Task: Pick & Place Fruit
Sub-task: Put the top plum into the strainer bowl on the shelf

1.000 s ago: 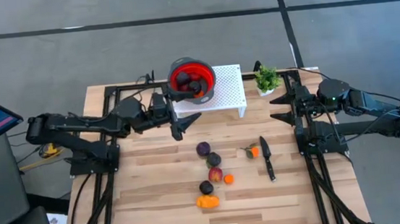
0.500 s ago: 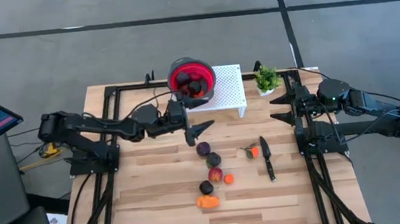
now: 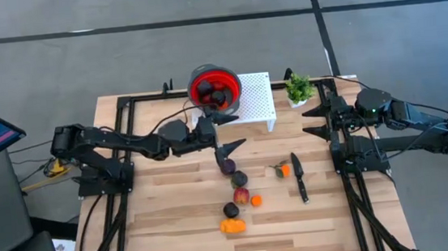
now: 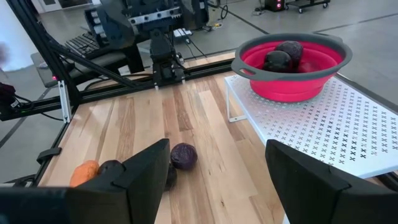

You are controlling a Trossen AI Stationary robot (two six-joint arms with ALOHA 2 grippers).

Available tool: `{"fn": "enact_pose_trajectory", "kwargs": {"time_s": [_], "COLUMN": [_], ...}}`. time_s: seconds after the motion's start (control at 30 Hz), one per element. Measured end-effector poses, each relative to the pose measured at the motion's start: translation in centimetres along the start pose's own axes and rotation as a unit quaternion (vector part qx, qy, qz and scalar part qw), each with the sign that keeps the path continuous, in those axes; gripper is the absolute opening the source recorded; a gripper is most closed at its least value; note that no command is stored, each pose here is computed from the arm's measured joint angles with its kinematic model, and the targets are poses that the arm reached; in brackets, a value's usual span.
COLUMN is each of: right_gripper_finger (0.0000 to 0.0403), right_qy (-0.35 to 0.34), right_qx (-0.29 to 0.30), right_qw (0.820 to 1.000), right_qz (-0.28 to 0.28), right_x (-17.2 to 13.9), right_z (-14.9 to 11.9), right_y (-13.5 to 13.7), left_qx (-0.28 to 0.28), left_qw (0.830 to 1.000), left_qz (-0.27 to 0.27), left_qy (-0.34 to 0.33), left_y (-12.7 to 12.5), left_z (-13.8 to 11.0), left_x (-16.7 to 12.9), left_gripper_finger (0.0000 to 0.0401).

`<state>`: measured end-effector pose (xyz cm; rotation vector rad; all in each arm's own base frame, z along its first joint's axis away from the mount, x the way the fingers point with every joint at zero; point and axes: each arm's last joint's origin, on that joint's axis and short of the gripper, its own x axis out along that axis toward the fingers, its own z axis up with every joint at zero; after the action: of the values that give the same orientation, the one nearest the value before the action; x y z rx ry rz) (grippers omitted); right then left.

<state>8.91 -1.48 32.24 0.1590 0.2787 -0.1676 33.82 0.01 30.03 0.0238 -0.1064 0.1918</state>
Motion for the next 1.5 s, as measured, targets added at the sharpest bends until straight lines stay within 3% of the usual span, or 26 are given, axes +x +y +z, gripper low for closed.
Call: {"fn": "enact_pose_trajectory", "kwargs": {"time_s": [0.13, 0.5, 0.97, 1.2, 1.4, 1.5], "right_gripper_finger": [0.0260, 0.0260, 0.0260, 0.0260, 0.0260, 0.0260], "right_qy": [0.000, 0.000, 0.000, 0.000, 0.000, 0.000], "right_qx": [0.000, 0.000, 0.000, 0.000, 0.000, 0.000], "right_qw": [1.000, 1.000, 1.000, 1.000, 1.000, 1.000], "right_qz": [0.000, 0.000, 0.000, 0.000, 0.000, 0.000], "right_x": [0.0, 0.0, 0.0, 0.0, 0.0, 0.0], "right_z": [0.0, 0.0, 0.0, 0.0, 0.0, 0.0], "right_y": [0.0, 0.0, 0.0, 0.0, 0.0, 0.0], "left_qx": [0.025, -0.028, -0.029, 0.011, 0.016, -0.006], "left_qw": [0.999, 0.998, 0.999, 0.992, 0.976, 0.972], "left_qz": [-0.001, -0.014, -0.018, 0.040, 0.075, 0.035], "left_qy": [0.029, 0.045, 0.023, 0.116, 0.204, 0.232], "left_y": [0.0, -0.9, -1.2, 0.6, 2.4, 2.9], "left_z": [-0.4, -0.5, -0.1, -2.0, -3.7, -4.2], "left_x": [-0.2, -0.5, -0.5, -0.4, -0.7, -0.8], "left_gripper_finger": [0.0359, 0.0359, 0.0359, 0.0359, 0.0359, 0.0359]}}
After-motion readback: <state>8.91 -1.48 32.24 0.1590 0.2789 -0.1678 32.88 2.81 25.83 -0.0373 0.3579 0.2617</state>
